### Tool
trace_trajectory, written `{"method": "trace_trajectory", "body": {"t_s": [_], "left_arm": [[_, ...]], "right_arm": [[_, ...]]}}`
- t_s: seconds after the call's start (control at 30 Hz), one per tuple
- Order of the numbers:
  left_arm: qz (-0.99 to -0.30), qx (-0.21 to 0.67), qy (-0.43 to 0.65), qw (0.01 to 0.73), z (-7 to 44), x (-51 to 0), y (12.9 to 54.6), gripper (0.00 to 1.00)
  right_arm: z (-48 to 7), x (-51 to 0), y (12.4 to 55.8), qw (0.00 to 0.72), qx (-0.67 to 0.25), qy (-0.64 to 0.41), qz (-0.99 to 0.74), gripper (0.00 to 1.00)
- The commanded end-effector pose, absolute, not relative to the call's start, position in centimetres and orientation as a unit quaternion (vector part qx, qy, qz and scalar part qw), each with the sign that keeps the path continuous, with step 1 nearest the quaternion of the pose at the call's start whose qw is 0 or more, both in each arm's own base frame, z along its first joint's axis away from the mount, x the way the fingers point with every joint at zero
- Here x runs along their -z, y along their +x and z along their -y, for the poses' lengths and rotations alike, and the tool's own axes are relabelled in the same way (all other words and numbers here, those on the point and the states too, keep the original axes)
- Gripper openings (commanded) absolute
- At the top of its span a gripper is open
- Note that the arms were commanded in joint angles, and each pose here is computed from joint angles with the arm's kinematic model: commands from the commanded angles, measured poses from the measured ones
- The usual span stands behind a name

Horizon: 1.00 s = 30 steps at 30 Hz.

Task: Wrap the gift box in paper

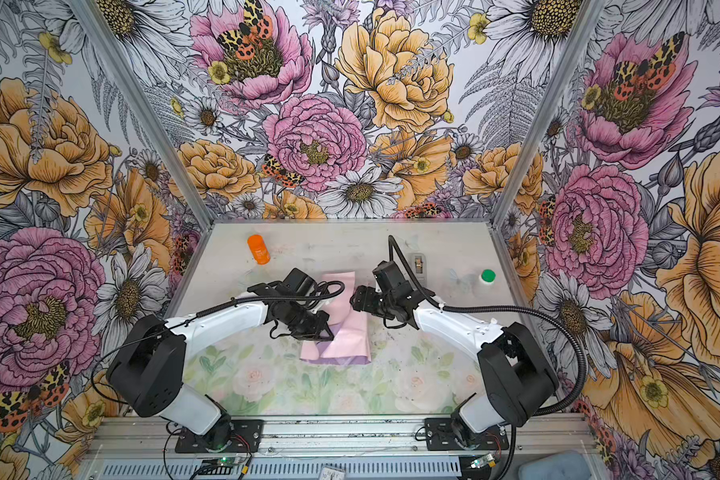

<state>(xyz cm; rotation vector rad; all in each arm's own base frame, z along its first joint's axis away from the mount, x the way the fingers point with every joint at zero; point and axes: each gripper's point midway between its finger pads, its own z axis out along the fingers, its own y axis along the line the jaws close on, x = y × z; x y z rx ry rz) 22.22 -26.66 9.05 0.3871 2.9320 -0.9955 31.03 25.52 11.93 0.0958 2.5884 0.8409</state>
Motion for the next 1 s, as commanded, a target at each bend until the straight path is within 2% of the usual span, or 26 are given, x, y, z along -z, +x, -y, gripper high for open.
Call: {"method": "trace_trajectory", "body": {"t_s": [0.0,0.3,0.53,0.63,0.7,0.77,0.9,0.97], "left_arm": [[-0.939,0.317,0.133,0.022,26.8,-9.5,23.0,0.00],[-0.939,0.317,0.135,0.019,27.0,-9.4,23.1,0.00],[-0.939,0.312,0.141,0.023,27.1,-9.7,23.1,0.03],[-0.939,0.312,0.142,0.026,27.2,-10.1,23.1,0.12],[-0.938,0.315,0.141,0.030,27.3,-10.7,23.3,0.24],[-0.936,0.319,0.144,0.038,27.4,-11.7,23.4,0.31],[-0.931,0.337,0.126,0.063,27.3,-14.3,24.2,0.55],[-0.931,0.342,0.102,0.078,26.6,-15.3,24.9,0.62]], "right_arm": [[-26.6,-12.9,31.6,0.215,-0.306,0.012,-0.927,0.82],[-26.9,-11.2,31.8,0.195,-0.256,-0.006,-0.947,0.81],[-26.4,-9.2,31.9,0.176,-0.221,-0.002,-0.959,0.74],[-26.3,-8.3,31.7,0.167,-0.215,0.002,-0.962,0.65],[-26.1,-7.8,31.6,0.163,-0.209,0.005,-0.964,0.59],[-25.9,-7.5,31.5,0.161,-0.206,0.011,-0.965,0.53],[-25.8,-7.4,31.3,0.159,-0.207,0.013,-0.965,0.50],[-25.8,-7.5,31.3,0.159,-0.208,0.012,-0.965,0.50]]}}
